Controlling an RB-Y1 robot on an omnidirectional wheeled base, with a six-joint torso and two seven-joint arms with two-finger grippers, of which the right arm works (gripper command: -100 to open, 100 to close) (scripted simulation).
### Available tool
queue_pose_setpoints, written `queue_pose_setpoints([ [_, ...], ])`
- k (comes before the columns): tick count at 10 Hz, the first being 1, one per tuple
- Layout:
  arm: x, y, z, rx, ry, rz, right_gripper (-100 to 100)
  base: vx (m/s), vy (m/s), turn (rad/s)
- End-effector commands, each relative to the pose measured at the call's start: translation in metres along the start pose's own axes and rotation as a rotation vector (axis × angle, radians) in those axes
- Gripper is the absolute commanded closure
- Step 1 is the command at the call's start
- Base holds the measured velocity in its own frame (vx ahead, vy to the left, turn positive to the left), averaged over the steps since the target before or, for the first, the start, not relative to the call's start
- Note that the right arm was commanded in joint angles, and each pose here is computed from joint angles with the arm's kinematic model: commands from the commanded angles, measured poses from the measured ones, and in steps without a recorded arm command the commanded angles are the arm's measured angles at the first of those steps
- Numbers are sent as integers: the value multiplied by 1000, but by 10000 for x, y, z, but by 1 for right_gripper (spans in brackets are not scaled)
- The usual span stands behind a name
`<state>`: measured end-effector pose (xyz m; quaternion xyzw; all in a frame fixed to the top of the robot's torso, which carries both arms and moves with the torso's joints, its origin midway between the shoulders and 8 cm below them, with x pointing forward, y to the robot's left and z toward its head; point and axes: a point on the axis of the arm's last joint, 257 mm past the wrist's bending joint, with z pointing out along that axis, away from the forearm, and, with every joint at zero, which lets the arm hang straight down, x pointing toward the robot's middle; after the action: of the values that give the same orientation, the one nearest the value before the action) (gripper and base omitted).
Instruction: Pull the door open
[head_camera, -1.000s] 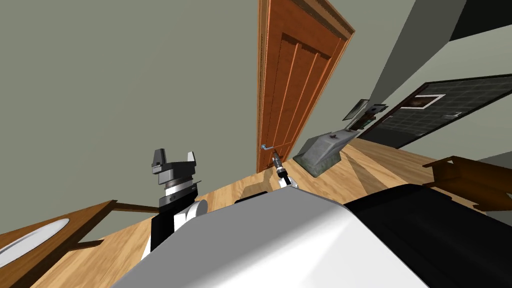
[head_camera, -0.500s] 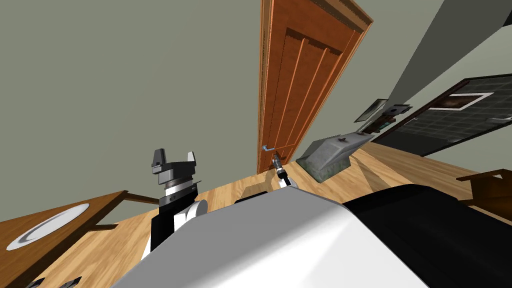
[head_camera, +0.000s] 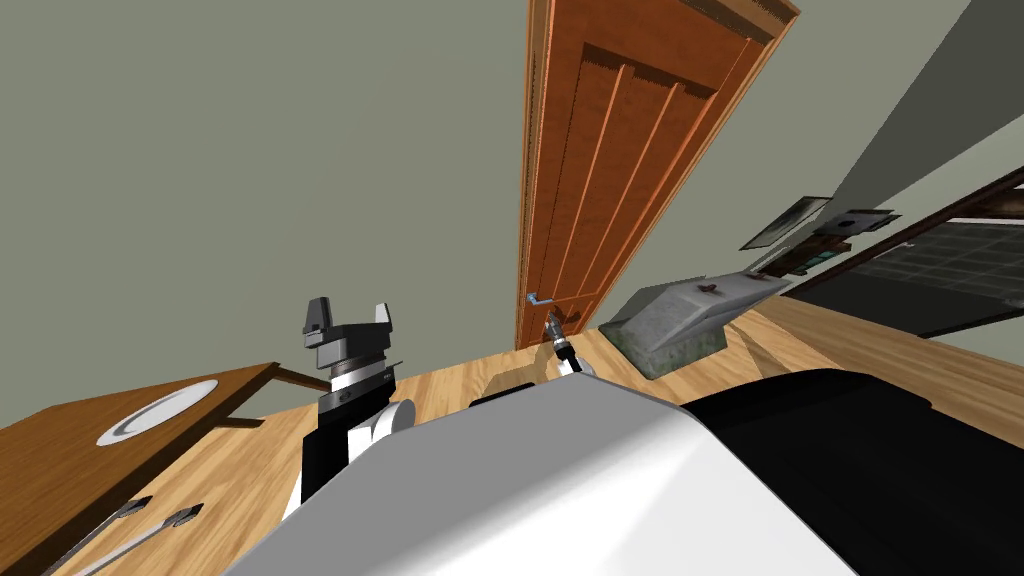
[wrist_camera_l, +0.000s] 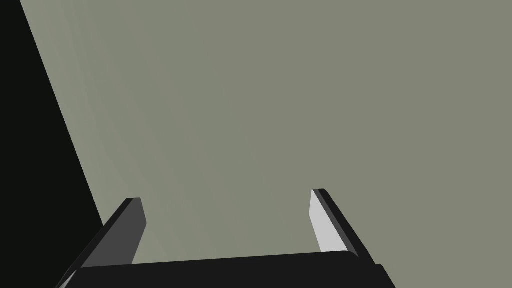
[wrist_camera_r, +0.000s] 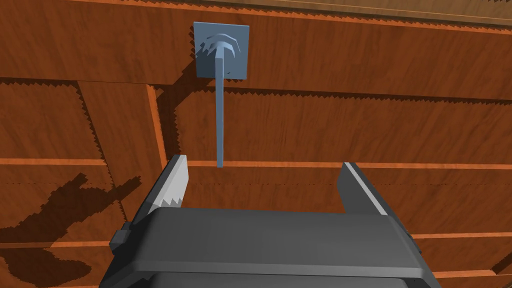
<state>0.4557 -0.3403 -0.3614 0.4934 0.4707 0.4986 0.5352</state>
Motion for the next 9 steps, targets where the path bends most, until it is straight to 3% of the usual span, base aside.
queue_pose_setpoints([
  [1,-12,-81,-18,18,-2,3,-100,17,-92,142],
  [5,-40,-294,-82,67,-8,11,-100,6,-93,135],
  [6,-43,-268,-70,60,-7,9,-100,-5,-43,29],
  [9,-329,-294,-204,64,-41,11,-100,163,27,109],
])
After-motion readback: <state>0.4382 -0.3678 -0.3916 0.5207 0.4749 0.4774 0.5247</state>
